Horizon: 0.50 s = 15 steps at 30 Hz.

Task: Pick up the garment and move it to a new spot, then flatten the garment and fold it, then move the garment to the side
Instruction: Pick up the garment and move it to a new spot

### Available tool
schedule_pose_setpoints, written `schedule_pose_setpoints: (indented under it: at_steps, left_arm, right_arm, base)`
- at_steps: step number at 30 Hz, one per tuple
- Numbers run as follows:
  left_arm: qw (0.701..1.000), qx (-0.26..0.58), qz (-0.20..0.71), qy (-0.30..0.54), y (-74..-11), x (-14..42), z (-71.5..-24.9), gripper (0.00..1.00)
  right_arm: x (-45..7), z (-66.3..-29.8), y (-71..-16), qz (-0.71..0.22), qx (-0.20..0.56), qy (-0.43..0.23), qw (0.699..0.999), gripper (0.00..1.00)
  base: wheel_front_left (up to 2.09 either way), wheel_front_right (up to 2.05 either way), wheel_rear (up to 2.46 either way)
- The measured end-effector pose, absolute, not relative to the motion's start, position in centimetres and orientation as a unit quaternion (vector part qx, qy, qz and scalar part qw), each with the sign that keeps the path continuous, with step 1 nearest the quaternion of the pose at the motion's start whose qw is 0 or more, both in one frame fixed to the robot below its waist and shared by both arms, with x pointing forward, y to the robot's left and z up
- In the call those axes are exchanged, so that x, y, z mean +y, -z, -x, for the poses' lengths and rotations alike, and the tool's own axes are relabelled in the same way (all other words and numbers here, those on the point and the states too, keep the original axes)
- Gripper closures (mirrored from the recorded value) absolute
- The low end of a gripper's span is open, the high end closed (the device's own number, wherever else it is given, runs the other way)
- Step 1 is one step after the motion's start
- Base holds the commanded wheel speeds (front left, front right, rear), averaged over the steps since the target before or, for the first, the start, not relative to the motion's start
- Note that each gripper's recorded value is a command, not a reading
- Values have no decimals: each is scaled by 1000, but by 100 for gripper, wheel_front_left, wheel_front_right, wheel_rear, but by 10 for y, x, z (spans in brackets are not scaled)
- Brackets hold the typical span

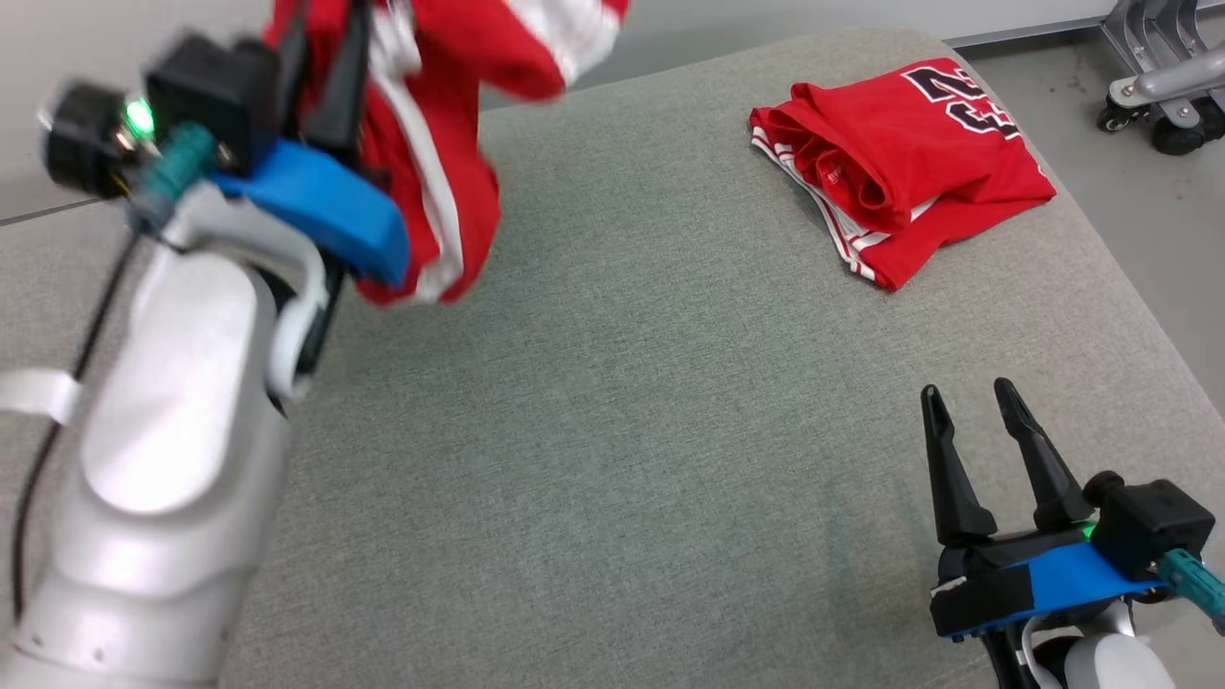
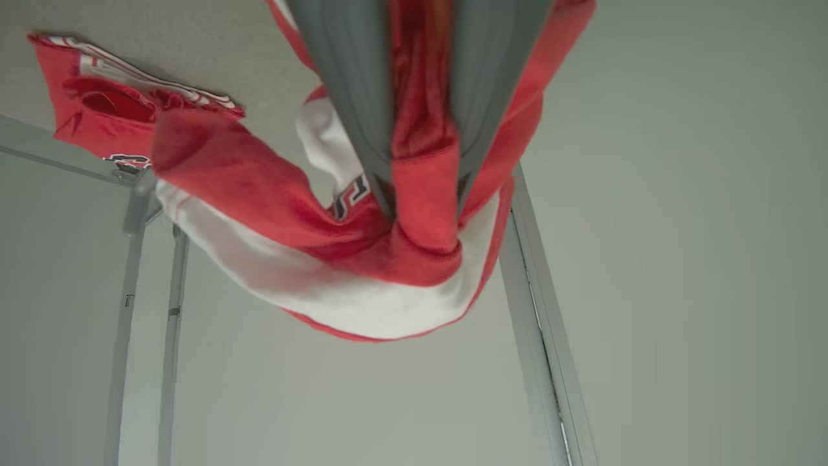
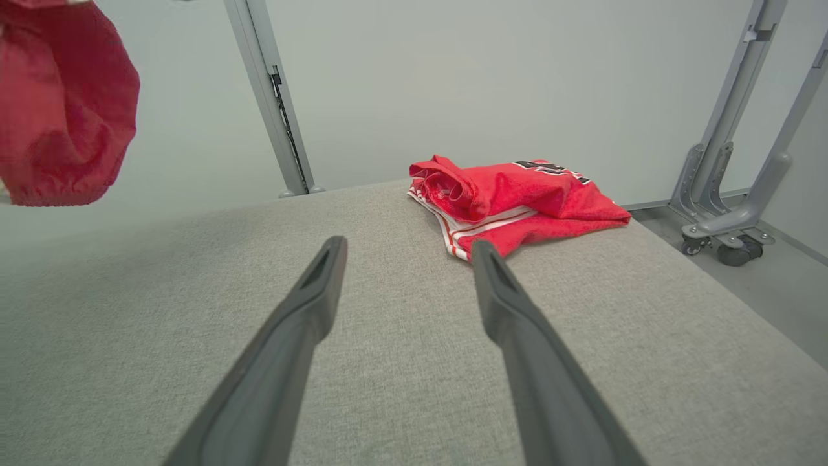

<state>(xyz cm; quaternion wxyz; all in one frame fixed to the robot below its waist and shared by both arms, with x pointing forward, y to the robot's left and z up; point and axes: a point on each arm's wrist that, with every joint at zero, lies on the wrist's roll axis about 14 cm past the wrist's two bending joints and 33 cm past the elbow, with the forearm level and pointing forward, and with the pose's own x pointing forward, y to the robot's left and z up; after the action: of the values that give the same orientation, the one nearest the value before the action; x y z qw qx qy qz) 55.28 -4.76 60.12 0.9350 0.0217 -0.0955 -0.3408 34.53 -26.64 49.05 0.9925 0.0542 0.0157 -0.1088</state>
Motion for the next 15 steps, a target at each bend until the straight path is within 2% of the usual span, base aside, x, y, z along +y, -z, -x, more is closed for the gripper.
schedule_pose_setpoints:
  at_steps: [6,15]
  left_arm:
    - [943,-3,3,333,-522,-42,-521,100]
    - [932,120,14,341,-426,-37,-455,100]
  right_arm:
    - [-263,-348,-492,-56,12,102,993,0]
    - [-254,-354,-488,-61,17,88,994,0]
  base:
    - [0,0,0]
    - [0,0,0]
